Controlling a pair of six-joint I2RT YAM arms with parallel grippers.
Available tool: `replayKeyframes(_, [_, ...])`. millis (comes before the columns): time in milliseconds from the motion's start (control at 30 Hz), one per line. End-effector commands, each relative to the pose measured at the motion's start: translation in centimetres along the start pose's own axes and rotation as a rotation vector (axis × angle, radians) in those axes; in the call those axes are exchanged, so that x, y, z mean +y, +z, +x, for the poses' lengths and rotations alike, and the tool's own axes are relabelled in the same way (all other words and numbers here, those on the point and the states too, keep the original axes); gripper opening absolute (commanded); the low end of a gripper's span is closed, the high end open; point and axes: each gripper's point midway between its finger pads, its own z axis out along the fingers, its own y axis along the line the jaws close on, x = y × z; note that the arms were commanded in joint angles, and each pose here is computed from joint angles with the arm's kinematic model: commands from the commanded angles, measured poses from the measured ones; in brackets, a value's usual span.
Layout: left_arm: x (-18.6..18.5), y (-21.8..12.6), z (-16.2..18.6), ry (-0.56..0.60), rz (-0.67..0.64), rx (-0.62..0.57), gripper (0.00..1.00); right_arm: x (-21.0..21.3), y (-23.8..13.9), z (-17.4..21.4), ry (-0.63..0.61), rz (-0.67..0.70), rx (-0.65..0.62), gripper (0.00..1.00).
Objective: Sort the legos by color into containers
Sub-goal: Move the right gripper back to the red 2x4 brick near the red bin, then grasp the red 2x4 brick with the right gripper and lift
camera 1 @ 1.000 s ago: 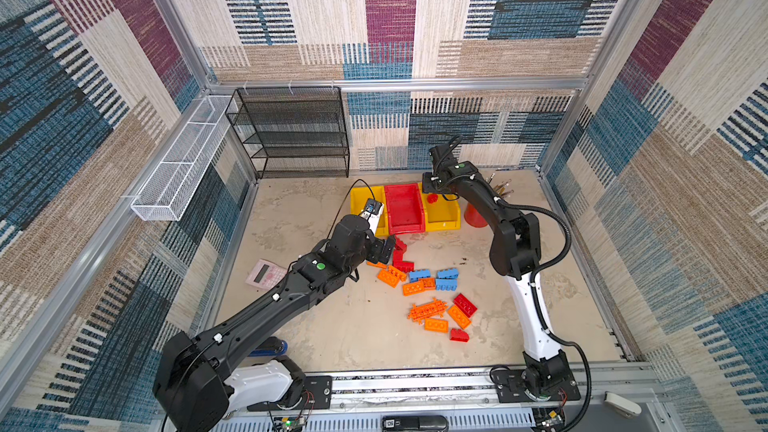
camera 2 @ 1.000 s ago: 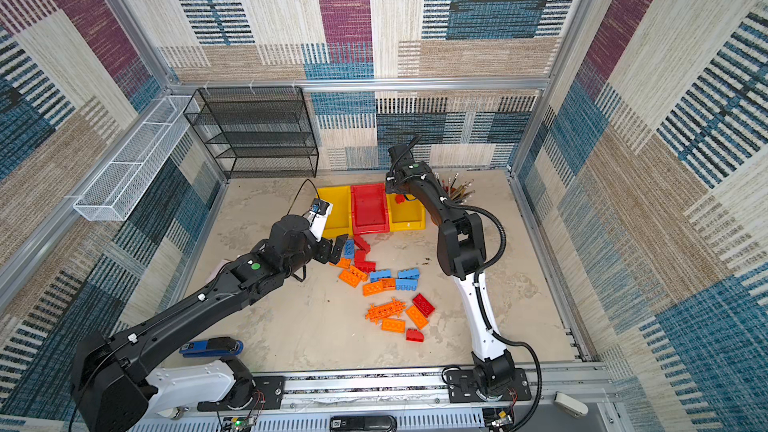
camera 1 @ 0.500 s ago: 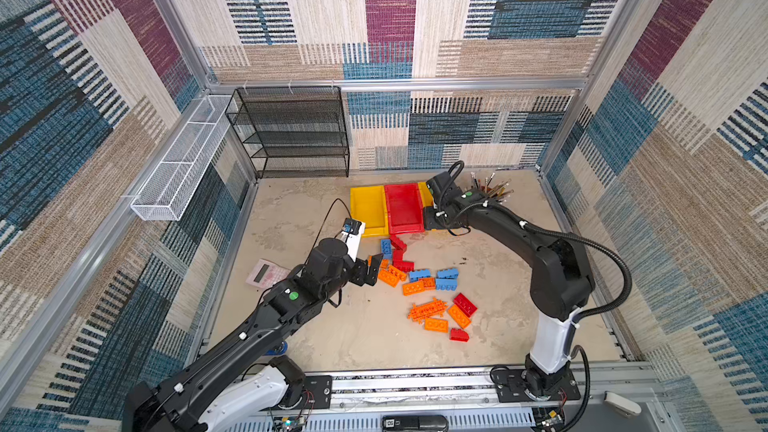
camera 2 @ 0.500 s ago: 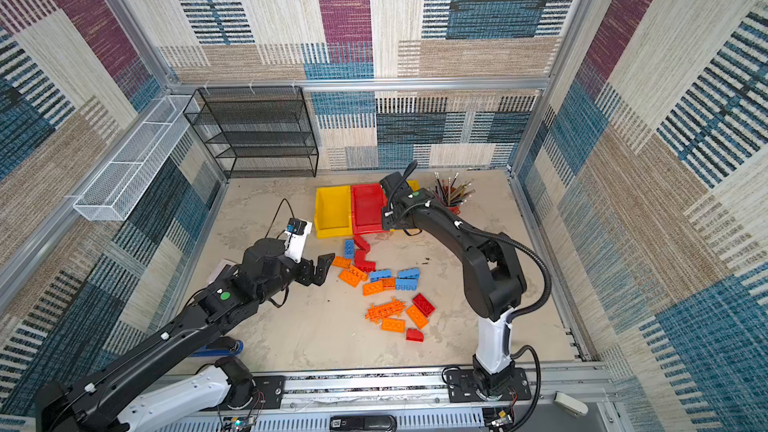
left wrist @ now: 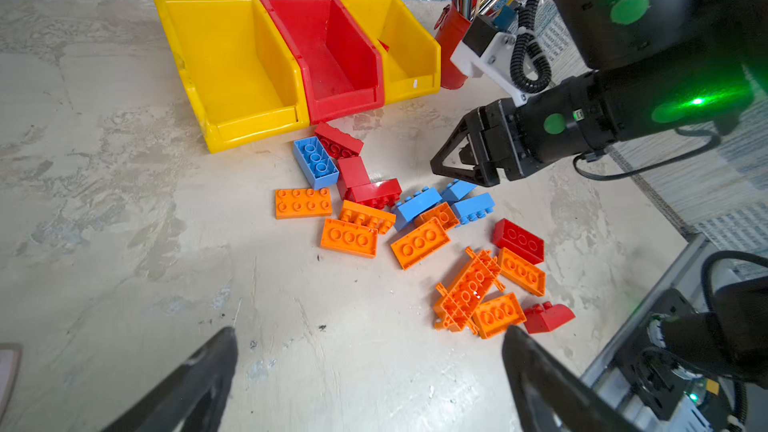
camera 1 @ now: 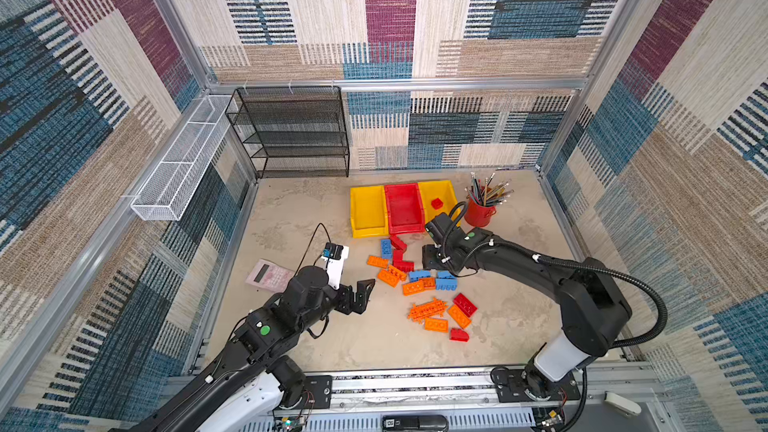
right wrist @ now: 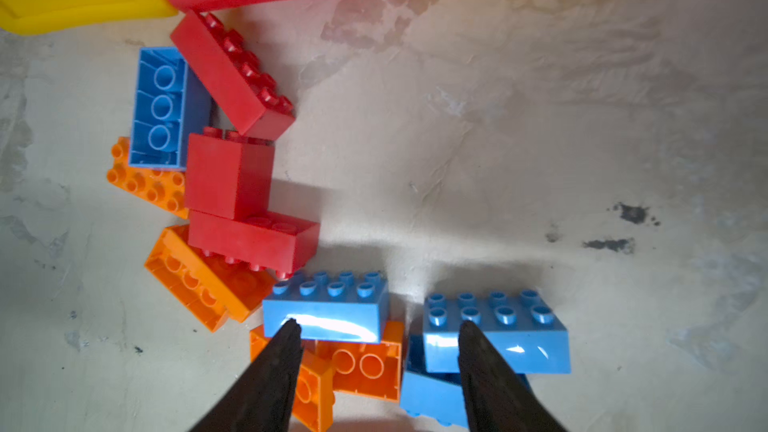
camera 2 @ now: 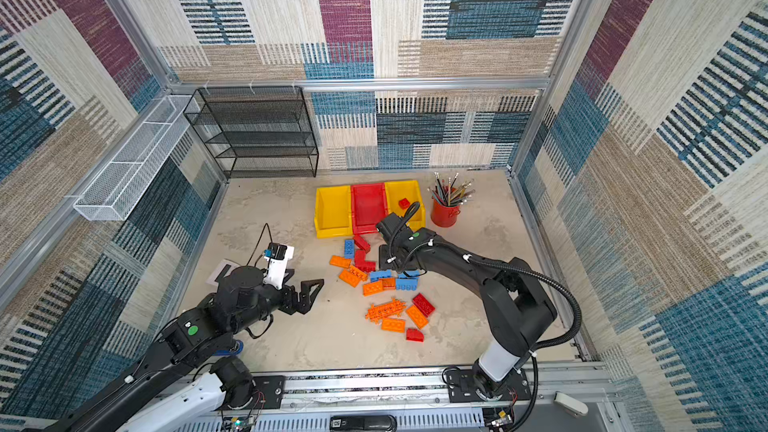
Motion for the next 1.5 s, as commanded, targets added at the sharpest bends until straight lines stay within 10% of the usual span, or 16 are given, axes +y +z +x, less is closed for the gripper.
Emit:
replayKeyframes(0, [0.5,0.0,0.7,-0.033,-0.02,0.024,1.0,2.4,0.6,-1.8,0.013,-0.08,-0.043,0.62])
replayKeyframes(833, [2.0,1.5,-1.1,0.039,-0.145,-0.017,1.0,7.1,8.5,-6.8,-0.188,-0.078,-0.026,0.57])
replayKeyframes(1467, [1.6,4.0,-2.5,0.096,-0.157,-0.033,1.0,6.6,10.4,-5.8,-0.257,-0.056,0.066,0.2])
